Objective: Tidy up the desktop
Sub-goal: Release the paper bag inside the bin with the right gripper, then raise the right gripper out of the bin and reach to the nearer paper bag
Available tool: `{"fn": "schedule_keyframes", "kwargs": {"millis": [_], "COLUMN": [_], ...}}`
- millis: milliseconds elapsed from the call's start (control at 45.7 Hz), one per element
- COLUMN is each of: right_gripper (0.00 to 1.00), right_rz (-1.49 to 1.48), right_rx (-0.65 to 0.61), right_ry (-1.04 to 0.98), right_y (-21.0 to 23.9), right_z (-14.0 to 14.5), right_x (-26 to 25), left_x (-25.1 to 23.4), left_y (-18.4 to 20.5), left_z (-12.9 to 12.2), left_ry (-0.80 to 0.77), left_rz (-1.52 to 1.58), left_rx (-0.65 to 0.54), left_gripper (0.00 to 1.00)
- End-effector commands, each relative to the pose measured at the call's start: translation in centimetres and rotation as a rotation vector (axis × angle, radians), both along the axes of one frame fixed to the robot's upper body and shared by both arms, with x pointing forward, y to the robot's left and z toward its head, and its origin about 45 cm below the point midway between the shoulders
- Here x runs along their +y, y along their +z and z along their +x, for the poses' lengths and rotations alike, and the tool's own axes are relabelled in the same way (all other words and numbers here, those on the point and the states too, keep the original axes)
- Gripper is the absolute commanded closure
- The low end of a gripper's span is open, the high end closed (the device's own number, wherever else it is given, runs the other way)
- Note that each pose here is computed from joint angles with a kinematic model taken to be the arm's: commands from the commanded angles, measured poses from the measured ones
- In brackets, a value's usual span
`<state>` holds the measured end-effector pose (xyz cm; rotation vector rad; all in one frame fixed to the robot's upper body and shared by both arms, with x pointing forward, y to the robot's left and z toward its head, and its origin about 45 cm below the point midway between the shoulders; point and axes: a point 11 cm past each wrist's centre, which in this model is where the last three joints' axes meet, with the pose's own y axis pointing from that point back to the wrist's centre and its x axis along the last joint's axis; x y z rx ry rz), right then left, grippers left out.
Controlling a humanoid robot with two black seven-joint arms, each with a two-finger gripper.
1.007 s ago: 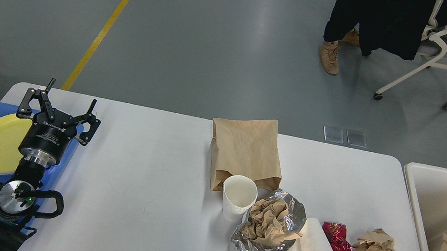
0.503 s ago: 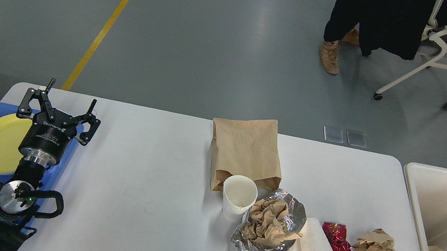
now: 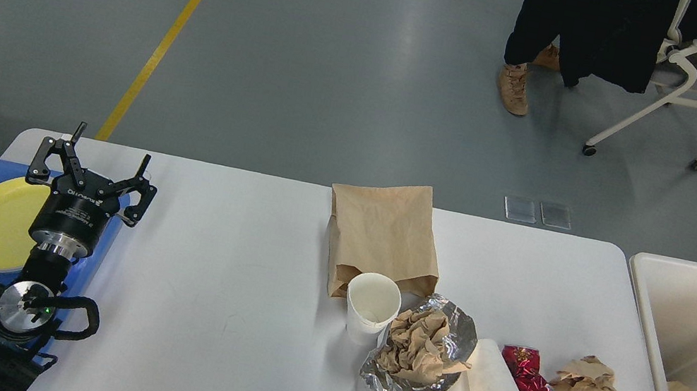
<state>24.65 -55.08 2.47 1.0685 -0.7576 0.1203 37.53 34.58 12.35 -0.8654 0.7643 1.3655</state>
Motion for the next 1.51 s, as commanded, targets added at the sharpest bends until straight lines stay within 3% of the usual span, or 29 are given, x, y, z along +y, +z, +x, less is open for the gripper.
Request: {"fn": "schedule_keyframes", "kwargs": {"millis": [0, 241, 613, 744, 919, 1116, 1247, 1488], "right_gripper": [0.00, 0.00, 0.00, 0.00, 0.00, 0.00, 0.00, 0.00], "right_rz": [-0.035, 0.006, 0.078, 0.099, 0.107, 0.161, 0.203, 0.217], "right_rx": [0.039, 0.155, 0.509, 0.625, 0.613, 0.603, 0.471, 0.433], "right_ry": [0.116, 0.215, 0.382, 0.446, 0.526, 0.527, 0.473, 0.496], "right_y": [3.9, 14.5, 27.3, 33.2, 38.1, 38.0, 38.8, 39.1], "right_z": [4.6, 12.7, 14.2, 12.1, 8.9, 5.4, 5.7, 6.3], "right_x": [0.2, 4.3, 17.4, 22.7, 27.0, 27.8, 27.2, 28.2], "left_x": [0.0, 0.0, 0.0, 0.0, 0.0, 0.0, 0.0, 0.0], "left_y": [0.0, 0.0, 0.0, 0.0, 0.0, 0.0, 0.0, 0.0], "left_z": [0.0, 0.0, 0.0, 0.0, 0.0, 0.0, 0.0, 0.0], "left_ry": [0.000, -0.001, -0.001, -0.001, -0.001, 0.002, 0.001, 0.000], "left_rz": [0.000, 0.001, 0.001, 0.001, -0.001, -0.001, -0.001, 0.000], "left_rx": [0.000, 0.001, 0.001, 0.001, 0.000, -0.001, 0.000, 0.000], "left_gripper": [0.04, 0.04, 0.04, 0.04, 0.04, 0.04, 0.04, 0.04]}}
